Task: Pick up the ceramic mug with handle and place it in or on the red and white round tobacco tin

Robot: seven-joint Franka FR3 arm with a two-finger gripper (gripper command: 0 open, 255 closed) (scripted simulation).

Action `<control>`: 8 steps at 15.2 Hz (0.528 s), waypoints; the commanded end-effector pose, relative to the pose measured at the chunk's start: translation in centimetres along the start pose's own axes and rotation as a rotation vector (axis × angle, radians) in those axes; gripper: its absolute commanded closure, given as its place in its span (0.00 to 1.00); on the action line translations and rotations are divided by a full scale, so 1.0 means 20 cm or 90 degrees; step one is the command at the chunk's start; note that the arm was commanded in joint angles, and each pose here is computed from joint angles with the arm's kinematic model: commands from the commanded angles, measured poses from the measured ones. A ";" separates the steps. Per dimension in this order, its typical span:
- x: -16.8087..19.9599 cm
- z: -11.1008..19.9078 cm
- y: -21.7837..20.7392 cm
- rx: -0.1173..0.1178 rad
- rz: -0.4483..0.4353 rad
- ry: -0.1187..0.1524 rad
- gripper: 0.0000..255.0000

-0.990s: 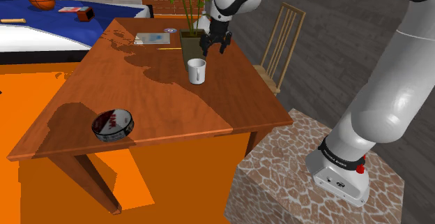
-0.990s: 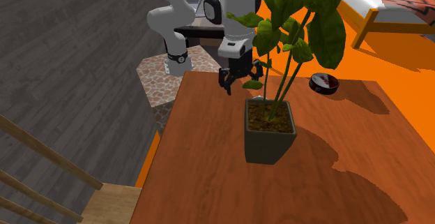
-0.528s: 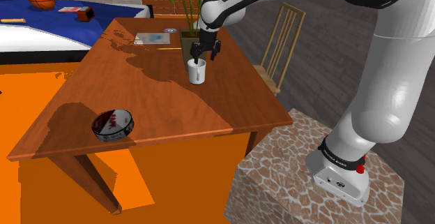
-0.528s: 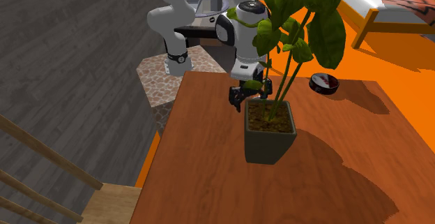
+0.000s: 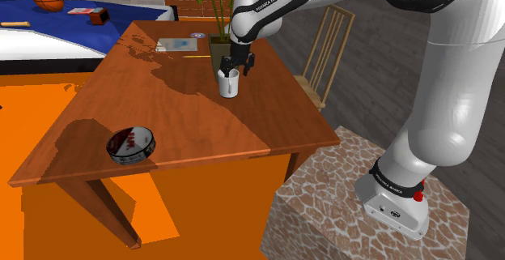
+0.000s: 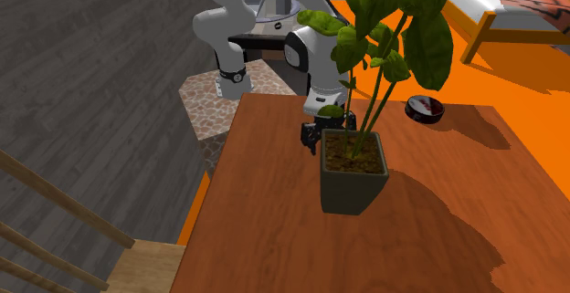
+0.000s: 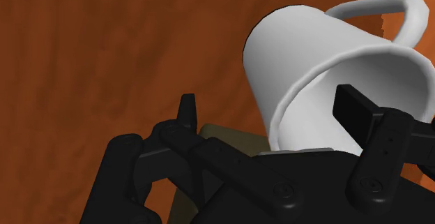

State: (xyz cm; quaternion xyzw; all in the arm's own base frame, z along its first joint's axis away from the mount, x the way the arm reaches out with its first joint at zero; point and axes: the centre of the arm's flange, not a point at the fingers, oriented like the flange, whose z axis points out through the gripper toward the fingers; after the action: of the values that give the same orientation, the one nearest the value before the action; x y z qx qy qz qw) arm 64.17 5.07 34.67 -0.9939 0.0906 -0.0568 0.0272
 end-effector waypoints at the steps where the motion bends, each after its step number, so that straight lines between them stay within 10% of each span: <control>1: 0.00 0.00 0.00 0.000 0.000 0.000 0.00; 4: 0.00 0.00 0.00 0.000 0.000 0.000 0.00; 5: 0.00 0.00 0.00 0.000 0.000 0.000 1.00; 8: 0.00 0.00 0.00 0.000 0.000 0.000 1.00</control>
State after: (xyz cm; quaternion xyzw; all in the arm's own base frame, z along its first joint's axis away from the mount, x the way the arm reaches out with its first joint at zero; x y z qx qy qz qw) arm 64.17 5.09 34.64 -0.9939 0.0907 -0.0569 0.0272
